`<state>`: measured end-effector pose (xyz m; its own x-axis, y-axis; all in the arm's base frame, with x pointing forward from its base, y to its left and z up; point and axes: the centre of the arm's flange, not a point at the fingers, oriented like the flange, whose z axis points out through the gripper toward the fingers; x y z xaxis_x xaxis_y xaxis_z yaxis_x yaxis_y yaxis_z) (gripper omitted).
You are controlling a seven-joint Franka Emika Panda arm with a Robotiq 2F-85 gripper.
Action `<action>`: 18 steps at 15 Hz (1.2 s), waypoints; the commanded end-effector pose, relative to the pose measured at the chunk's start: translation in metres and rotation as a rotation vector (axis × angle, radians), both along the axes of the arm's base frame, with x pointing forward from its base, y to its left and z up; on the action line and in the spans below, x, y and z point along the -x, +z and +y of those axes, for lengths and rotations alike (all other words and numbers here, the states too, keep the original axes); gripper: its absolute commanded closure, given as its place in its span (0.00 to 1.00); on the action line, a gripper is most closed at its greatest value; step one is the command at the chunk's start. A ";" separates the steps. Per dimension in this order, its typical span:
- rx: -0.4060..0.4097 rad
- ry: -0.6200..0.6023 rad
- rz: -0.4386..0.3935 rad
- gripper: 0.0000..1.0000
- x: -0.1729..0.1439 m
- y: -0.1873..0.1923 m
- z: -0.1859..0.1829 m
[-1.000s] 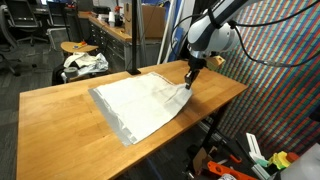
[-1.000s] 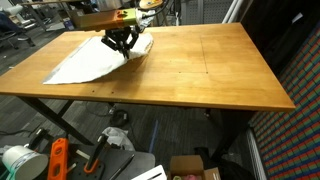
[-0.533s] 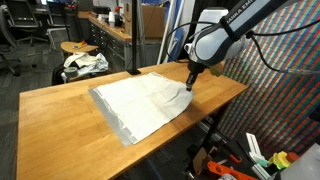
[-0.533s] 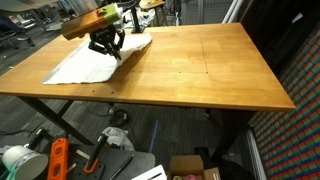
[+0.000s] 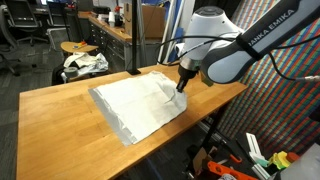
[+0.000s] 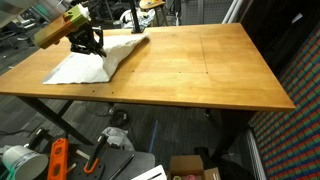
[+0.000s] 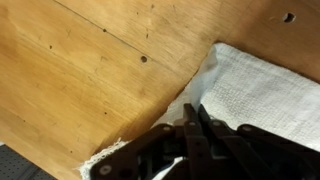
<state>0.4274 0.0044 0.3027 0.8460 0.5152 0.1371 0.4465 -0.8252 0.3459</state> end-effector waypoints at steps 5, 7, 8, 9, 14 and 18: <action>0.061 -0.013 -0.113 0.99 0.017 0.003 0.068; 0.070 -0.012 -0.125 0.99 0.020 0.002 0.080; 0.077 -0.011 -0.129 0.99 0.022 0.000 0.085; 0.085 -0.011 -0.131 0.99 0.024 -0.002 0.090; 0.107 0.008 -0.141 0.99 0.041 -0.009 0.112; 0.118 0.027 -0.142 0.99 0.053 -0.017 0.132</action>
